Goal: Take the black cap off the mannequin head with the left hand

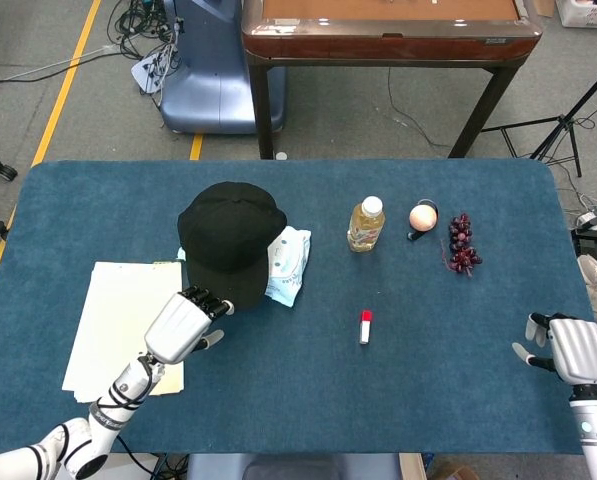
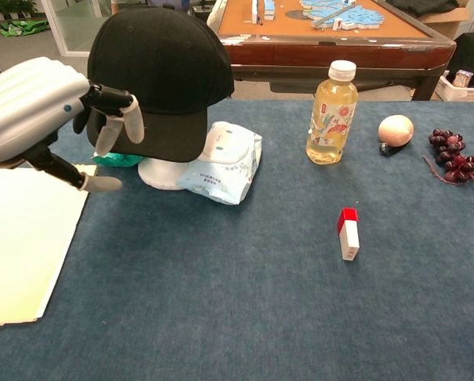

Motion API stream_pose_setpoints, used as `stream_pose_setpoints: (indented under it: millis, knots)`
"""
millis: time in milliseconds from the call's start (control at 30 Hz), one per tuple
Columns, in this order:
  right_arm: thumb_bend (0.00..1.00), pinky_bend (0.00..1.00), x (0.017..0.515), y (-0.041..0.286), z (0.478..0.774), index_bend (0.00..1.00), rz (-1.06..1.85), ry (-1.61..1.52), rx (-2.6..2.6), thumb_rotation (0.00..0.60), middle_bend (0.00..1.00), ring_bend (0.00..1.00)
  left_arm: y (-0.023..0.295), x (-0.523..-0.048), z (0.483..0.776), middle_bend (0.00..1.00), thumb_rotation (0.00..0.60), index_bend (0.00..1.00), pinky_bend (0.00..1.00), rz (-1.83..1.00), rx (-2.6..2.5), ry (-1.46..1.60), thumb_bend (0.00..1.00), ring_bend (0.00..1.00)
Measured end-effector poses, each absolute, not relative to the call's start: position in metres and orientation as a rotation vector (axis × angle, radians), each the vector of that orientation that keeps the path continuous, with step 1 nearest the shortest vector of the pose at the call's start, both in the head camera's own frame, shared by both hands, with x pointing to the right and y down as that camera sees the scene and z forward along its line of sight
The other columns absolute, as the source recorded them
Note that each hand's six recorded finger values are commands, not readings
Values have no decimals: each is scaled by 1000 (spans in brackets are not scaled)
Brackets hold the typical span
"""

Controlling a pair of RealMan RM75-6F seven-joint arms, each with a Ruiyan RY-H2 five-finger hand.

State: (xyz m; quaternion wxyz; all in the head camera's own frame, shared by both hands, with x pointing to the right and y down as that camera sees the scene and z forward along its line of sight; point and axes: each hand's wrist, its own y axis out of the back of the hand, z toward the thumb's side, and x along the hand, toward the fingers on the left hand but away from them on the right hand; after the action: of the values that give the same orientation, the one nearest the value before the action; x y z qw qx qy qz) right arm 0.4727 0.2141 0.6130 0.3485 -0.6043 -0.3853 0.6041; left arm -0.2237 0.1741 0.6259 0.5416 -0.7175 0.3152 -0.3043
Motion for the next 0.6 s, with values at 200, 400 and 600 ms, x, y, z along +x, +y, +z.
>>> stream_pose_setpoints:
  millis: [200, 400, 600]
  knots:
    - [183, 606, 474, 215, 614, 649, 1572, -998, -1568, 600, 716, 579, 166, -220, 631, 687, 600, 467, 601, -731, -1687, 775, 50, 540]
    - [183, 606, 475, 215, 615, 649, 1574, -999, -1571, 600, 716, 579, 159, -219, 634, 687, 600, 466, 601, -734, -1667, 785, 49, 540]
    - [184, 606, 475, 216, 616, 649, 1575, -999, -1572, 600, 716, 579, 156, -219, 639, 687, 600, 466, 601, -744, -1668, 792, 50, 541]
